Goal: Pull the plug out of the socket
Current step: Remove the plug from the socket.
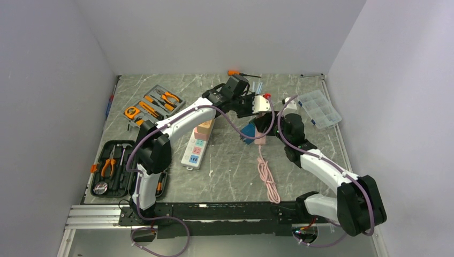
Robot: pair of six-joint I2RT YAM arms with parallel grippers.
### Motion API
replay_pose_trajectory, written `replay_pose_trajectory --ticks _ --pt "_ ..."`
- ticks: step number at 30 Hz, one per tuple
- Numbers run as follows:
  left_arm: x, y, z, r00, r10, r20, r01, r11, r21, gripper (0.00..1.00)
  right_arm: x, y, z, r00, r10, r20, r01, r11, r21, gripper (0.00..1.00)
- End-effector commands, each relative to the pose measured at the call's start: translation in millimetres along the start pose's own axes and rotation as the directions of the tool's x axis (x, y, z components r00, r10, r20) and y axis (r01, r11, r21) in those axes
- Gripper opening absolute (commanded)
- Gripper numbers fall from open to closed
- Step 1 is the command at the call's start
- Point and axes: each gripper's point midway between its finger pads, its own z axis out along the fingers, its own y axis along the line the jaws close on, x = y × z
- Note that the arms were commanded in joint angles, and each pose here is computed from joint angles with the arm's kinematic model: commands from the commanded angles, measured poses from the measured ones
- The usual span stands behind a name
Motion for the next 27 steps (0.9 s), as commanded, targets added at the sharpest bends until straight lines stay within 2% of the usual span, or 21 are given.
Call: replay_pose_trajectory --ticks 1,6,14,15,27 --pt "-40 14 -21 0.995 0.025 0.096 -0.021 0.999 -0.043 0.0 -36 37 10 0.997 0.003 0.076 0.008 0.99 -0.144 0.52" --pt "-42 14 -21 0.994 0.007 0.107 -0.003 0.999 -0.043 0.0 -30 32 17 0.998 0.007 0.059 0.001 0.992 -0.128 0.39" --pt "-54 14 -32 0.992 -0.017 0.126 0.021 0.999 -0.031 0.0 -19 2 24 0.999 0.018 0.046 -0.018 1.0 0.008 0.02" --pt "-54 13 -33 0.992 -0.019 0.126 0.023 0.999 -0.028 0.0 -19 -4 24 0.999 0.02 0.047 -0.021 0.999 0.034 0.0" --pt "-36 16 -51 0.998 -0.007 0.067 0.011 0.999 -0.053 0.0 -27 -61 10 0.997 0.008 0.074 -0.029 0.959 0.283 0.0"
